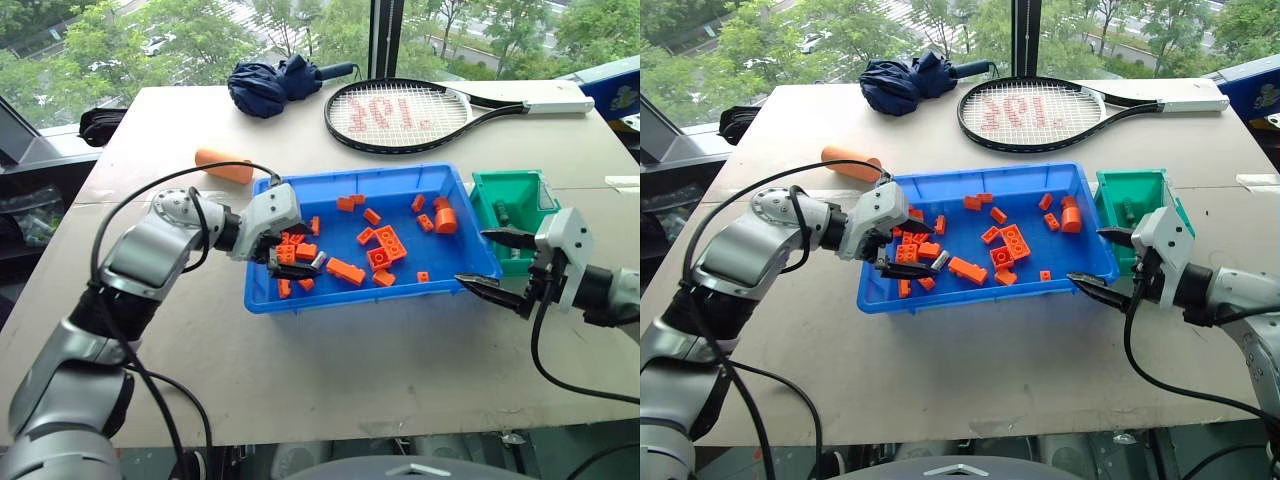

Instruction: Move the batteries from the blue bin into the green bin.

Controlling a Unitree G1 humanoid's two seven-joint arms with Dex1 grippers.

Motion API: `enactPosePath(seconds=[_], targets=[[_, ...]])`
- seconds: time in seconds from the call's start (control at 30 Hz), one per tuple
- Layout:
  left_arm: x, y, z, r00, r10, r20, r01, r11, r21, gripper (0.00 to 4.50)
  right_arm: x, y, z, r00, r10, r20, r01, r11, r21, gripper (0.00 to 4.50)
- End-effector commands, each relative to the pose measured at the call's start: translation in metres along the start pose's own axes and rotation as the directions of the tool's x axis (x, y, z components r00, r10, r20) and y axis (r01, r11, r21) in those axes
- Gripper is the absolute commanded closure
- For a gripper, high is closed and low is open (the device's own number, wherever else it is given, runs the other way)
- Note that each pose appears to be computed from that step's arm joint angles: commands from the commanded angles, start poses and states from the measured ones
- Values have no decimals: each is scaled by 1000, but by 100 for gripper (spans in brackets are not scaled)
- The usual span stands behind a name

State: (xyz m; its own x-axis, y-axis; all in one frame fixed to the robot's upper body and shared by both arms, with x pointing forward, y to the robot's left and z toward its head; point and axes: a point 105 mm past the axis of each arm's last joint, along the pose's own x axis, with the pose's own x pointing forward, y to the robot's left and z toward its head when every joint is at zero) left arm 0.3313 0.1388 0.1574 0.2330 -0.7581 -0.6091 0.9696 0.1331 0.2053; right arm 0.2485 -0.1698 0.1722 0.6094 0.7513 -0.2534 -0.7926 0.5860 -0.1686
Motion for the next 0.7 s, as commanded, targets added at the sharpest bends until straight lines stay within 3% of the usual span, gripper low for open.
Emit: enactPosePath(seconds=[0.03,0.37,0.53,0.7], targets=[[1,16,8,1000,-20,-12,21,995,101,0,-10,7,9,1000,-6,24,7,1000,-28,2],[15,22,10,966,-234,-112,256,927,275,0,-28,32,18,992,59,111,-54,997,-51,2],[12,28,3,941,-237,-242,311,886,343,0,-26,29,19,992,59,111,-52,996,-71,2],[10,36,6,937,-213,-278,314,862,398,0,-23,29,20,991,66,119,-57,995,-78,2]])
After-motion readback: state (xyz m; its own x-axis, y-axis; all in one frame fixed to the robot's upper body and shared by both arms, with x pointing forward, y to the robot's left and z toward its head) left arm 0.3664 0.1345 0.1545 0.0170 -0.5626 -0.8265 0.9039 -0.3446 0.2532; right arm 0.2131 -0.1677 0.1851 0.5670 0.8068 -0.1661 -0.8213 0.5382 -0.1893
